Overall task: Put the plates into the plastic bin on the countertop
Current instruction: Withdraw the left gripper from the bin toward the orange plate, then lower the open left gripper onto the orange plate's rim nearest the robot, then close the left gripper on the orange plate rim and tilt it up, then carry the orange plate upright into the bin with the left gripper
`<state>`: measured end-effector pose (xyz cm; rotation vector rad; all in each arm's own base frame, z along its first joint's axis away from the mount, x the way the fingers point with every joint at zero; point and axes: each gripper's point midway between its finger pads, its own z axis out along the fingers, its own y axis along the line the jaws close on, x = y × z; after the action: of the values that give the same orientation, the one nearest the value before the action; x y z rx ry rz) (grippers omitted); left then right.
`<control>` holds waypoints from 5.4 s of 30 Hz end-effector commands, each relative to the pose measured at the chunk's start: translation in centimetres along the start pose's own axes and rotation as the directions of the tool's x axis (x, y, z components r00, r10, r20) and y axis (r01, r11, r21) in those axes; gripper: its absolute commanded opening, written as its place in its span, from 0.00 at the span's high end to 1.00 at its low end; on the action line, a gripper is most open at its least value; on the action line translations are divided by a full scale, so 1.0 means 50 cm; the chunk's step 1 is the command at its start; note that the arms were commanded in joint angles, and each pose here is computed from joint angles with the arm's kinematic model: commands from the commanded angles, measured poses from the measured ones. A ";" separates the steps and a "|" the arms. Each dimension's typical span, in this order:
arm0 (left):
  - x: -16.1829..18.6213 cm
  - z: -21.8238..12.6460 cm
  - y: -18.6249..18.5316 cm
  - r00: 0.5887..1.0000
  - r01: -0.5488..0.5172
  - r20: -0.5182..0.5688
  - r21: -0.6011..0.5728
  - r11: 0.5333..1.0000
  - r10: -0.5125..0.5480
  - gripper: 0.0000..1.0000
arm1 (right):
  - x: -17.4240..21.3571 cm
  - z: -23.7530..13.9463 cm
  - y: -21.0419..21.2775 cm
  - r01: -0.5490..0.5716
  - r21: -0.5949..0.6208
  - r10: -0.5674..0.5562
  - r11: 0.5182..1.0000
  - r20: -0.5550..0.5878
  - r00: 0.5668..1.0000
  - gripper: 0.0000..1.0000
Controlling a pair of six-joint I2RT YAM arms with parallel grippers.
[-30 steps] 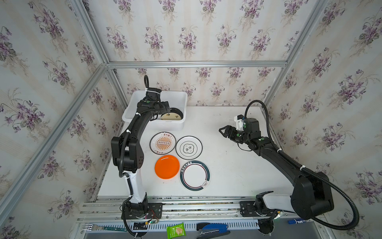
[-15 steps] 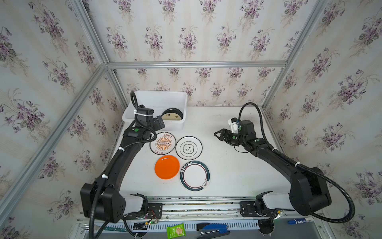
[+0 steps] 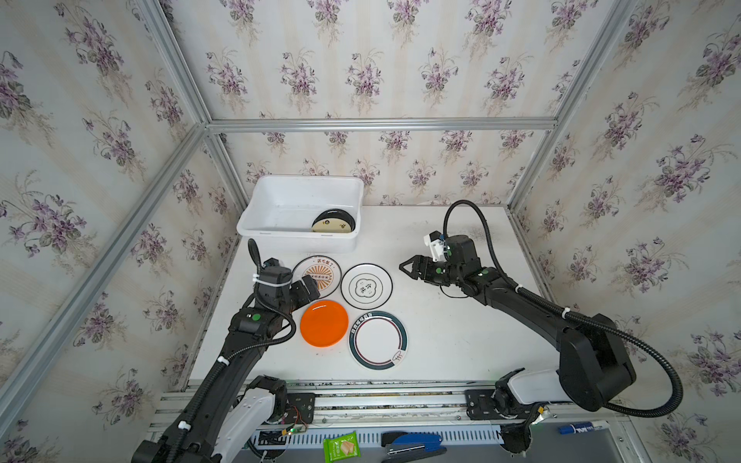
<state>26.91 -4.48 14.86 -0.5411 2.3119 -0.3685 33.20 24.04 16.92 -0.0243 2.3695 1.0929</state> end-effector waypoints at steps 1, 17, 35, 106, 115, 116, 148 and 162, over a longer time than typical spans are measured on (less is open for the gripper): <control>0.023 0.000 -0.002 0.999 0.035 -0.019 0.042 0.998 -0.034 0.01 | -0.021 0.001 0.025 0.040 -0.016 -0.039 0.999 0.034 0.999 0.23; 0.141 0.059 0.059 0.979 0.069 -0.190 -0.005 0.998 -0.069 0.00 | -0.045 0.013 0.060 0.056 -0.022 -0.054 0.998 0.066 0.996 0.23; 0.189 0.095 0.104 0.934 0.281 -0.245 0.052 0.958 -0.261 0.15 | -0.049 0.027 0.060 0.034 -0.024 -0.032 0.999 0.051 0.998 0.24; 0.143 0.083 0.060 0.939 0.289 -0.240 0.166 0.943 -0.245 1.00 | -0.054 0.070 0.030 -0.051 -0.010 0.051 0.999 0.059 0.997 0.25; 0.137 0.071 0.044 0.941 0.287 -0.243 0.203 0.936 -0.236 1.00 | -0.062 0.089 0.036 -0.066 -0.030 0.068 0.997 0.046 0.997 0.26; 0.135 0.069 0.041 0.942 0.285 -0.241 0.210 0.935 -0.233 1.00 | -0.065 0.092 0.039 -0.068 -0.036 0.069 0.997 0.046 0.997 0.27; -0.143 0.031 -0.132 0.980 0.196 -0.055 0.356 0.914 -0.189 1.00 | -0.081 0.096 0.129 0.144 -0.197 -0.139 0.970 0.038 0.990 0.25; -0.366 0.087 -0.159 0.980 0.123 0.134 0.187 0.975 -0.149 1.00 | -0.100 0.010 0.127 0.383 -0.073 -0.360 0.921 0.223 0.906 0.21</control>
<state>42.73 -5.33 25.02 -0.6031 2.1139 -0.7402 35.57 28.53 22.35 -0.3327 2.0948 1.0978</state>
